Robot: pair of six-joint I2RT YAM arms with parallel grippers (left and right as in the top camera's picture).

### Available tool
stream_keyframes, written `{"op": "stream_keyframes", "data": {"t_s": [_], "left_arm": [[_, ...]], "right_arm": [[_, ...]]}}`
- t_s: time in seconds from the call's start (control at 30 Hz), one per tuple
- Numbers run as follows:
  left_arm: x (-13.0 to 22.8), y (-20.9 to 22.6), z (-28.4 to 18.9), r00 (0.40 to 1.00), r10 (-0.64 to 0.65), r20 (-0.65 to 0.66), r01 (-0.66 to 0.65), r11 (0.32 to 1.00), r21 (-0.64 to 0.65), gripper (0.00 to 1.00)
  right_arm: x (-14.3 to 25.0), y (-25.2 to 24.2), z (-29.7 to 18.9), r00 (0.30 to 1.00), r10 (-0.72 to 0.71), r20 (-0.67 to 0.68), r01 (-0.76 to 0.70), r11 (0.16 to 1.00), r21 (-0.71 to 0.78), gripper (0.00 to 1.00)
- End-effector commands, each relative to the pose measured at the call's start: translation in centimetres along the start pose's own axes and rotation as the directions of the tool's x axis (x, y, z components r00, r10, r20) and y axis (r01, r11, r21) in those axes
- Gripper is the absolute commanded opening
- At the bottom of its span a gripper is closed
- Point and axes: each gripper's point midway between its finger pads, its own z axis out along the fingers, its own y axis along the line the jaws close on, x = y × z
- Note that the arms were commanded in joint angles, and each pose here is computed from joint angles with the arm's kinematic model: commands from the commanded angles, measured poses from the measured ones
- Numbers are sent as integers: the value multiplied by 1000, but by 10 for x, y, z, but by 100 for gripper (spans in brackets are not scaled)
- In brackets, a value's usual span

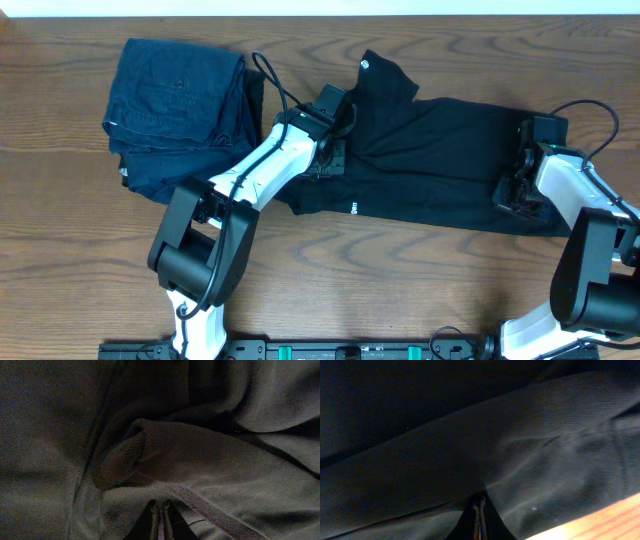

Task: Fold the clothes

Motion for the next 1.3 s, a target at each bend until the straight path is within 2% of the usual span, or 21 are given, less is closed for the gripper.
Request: {"op": "stream_keyframes", "data": {"t_s": [0.0,0.43,0.8,1.27], "left_arm": [[-1,4,-5,1000,14,13,-14,1000,-13,7],[-1,4,-5,1000,14,14,-14,1000,-12,7],[-1,4,-5,1000,14,14,-14,1000,-12,7],[-3,7,-5,1000,15,22,-14,999,-29,7]], "right_arm": [[-5,-18,4,998,69,13,-69,996,59,3],[-27,-42,11,980,187,69,-190,981,40,3],[-59,-32,10,955,245,165,-234,969,-81,3],[-76,-28,12,928,273,254,-249,961,-123,16]]}}
